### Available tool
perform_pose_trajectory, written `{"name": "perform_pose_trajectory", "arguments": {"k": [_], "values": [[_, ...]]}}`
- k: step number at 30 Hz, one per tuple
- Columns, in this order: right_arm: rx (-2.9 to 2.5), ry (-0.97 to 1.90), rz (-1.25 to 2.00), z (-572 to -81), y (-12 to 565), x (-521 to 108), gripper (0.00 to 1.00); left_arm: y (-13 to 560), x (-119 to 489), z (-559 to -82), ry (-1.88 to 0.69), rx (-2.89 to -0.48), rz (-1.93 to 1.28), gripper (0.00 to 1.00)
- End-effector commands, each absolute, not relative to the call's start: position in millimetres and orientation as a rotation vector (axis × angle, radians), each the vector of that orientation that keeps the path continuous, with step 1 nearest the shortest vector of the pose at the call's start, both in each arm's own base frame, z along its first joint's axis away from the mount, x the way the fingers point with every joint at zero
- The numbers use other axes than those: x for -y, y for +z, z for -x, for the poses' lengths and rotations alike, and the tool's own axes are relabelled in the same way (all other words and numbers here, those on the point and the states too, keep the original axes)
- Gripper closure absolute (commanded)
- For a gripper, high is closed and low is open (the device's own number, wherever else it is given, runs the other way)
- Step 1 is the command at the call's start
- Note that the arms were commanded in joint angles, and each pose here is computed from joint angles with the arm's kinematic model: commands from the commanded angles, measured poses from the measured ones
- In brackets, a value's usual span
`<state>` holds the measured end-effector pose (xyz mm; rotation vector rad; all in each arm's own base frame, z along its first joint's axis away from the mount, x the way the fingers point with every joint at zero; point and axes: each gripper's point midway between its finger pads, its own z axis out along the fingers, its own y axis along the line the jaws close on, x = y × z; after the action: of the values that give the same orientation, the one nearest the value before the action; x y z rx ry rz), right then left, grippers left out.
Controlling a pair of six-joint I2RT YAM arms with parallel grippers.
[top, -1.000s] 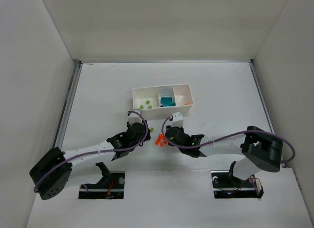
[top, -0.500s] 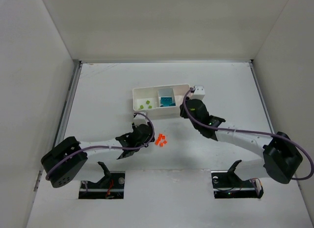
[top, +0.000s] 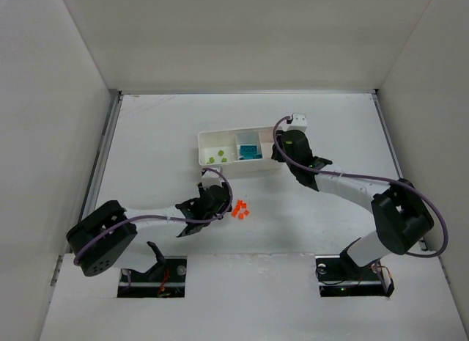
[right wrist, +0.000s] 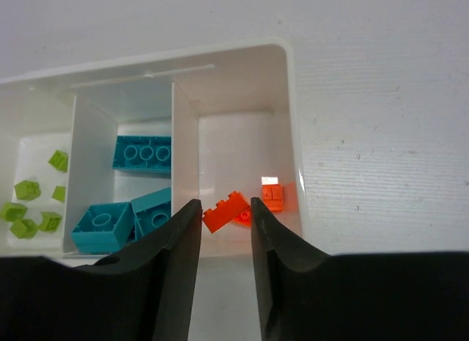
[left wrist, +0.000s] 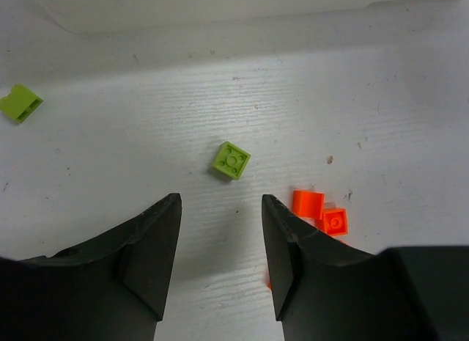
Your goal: Sort the legos into containers by color
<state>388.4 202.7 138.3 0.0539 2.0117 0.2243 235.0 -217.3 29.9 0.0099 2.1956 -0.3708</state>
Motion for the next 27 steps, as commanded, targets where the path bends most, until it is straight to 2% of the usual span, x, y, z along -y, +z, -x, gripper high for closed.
{"name": "perform_pose_trajectory", "arguments": {"k": [1, 4, 10, 16, 19, 24, 27], "values": [[-1.906, 0.285, -0.063, -405, 177, -212, 0.54, 43, 226, -248, -0.379, -2.148, -0.004, 0.55], [-1.880, 0.279, -0.067, -400, 188, -207, 0.46, 41, 229, -249, -0.373, -2.155, -0.012, 0.55], [-1.854, 0.340, -0.050, -367, 193, -222, 0.48, 37, 233, -253, -0.359, -2.161, -0.019, 0.55], [-1.894, 0.391, -0.038, -327, 164, -236, 0.51, 26, 234, -257, -0.321, -2.179, -0.044, 0.59], [-1.925, 0.406, -0.037, -309, 147, -237, 0.55, 23, 233, -258, -0.305, -2.184, -0.056, 0.65], [-1.994, 0.438, -0.036, -280, 116, -242, 0.58, 27, 234, -259, -0.309, -2.176, -0.048, 0.82], [-2.032, 0.447, 0.008, -263, 100, -250, 0.59, 37, 233, -261, -0.332, -2.150, -0.022, 0.86]]}}
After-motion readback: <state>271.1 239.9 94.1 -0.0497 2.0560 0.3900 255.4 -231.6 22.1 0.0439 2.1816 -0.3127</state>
